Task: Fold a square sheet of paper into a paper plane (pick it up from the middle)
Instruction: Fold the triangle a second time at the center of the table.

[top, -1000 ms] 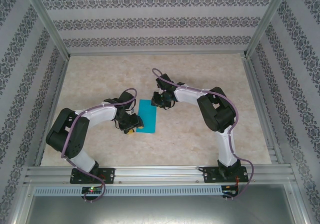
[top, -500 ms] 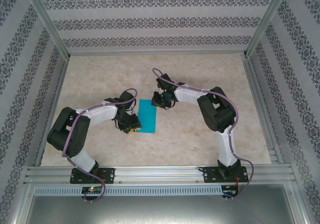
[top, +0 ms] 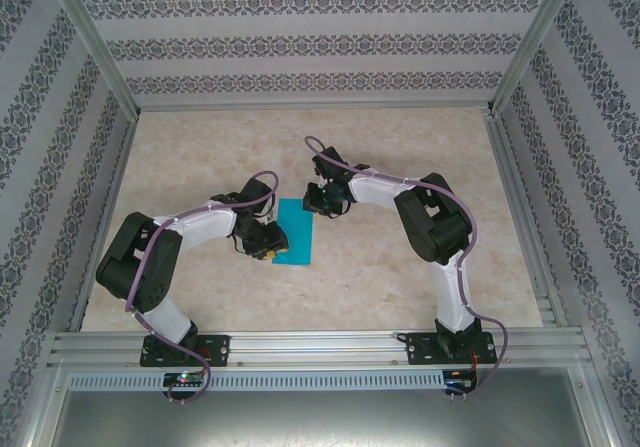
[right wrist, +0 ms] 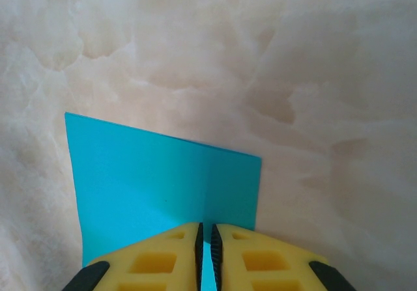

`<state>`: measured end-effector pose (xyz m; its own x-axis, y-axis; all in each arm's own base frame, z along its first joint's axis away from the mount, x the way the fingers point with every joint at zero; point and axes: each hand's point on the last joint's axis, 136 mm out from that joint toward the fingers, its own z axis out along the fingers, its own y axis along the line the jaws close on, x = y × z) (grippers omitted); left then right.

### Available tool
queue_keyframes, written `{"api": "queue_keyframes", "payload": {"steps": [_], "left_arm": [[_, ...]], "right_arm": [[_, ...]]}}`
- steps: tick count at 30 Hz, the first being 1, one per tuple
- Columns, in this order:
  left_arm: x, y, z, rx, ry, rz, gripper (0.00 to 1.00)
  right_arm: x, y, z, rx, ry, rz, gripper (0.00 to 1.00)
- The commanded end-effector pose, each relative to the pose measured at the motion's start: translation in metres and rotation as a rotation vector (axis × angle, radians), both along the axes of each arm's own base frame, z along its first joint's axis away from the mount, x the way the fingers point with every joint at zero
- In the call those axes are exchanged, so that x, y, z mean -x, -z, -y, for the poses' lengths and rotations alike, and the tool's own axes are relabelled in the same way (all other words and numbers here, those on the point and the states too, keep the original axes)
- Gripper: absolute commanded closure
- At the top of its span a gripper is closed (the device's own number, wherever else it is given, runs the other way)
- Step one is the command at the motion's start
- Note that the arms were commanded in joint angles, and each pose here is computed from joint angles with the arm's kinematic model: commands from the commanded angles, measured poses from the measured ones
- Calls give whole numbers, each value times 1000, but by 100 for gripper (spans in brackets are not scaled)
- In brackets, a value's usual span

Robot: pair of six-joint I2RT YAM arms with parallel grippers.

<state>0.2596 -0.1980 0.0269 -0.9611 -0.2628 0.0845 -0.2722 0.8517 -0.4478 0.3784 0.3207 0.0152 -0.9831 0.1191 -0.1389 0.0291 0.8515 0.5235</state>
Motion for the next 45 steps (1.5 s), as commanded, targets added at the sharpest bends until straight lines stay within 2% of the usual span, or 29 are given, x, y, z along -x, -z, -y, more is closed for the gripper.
{"api": "queue_keyframes", "payload": {"steps": [1,7,14,19,22,27,32,40,45], "left_arm": [[-17,-16,7,34,51,102,66],[-35,-17,15,98,107,211,65],[-33,-7,11,76,116,212,63],[-20,-5,8,87,109,185,64],[-14,-2,5,81,99,173,68],[-13,5,3,72,83,159,77],[-14,6,1,60,80,165,81],[-13,6,1,65,69,155,81],[-13,5,1,70,62,163,81]], "right_arm": [[21,45,22,110,6,-108,83],[22,45,22,109,1,-108,83],[24,44,22,108,-1,-107,83],[23,39,18,86,-12,-95,84],[18,20,7,12,-38,-47,84],[14,-35,-14,-158,-117,78,84],[39,-45,-13,-215,-142,88,85],[92,-20,-20,-196,-182,2,94],[110,4,-20,-174,-185,-48,97]]}}
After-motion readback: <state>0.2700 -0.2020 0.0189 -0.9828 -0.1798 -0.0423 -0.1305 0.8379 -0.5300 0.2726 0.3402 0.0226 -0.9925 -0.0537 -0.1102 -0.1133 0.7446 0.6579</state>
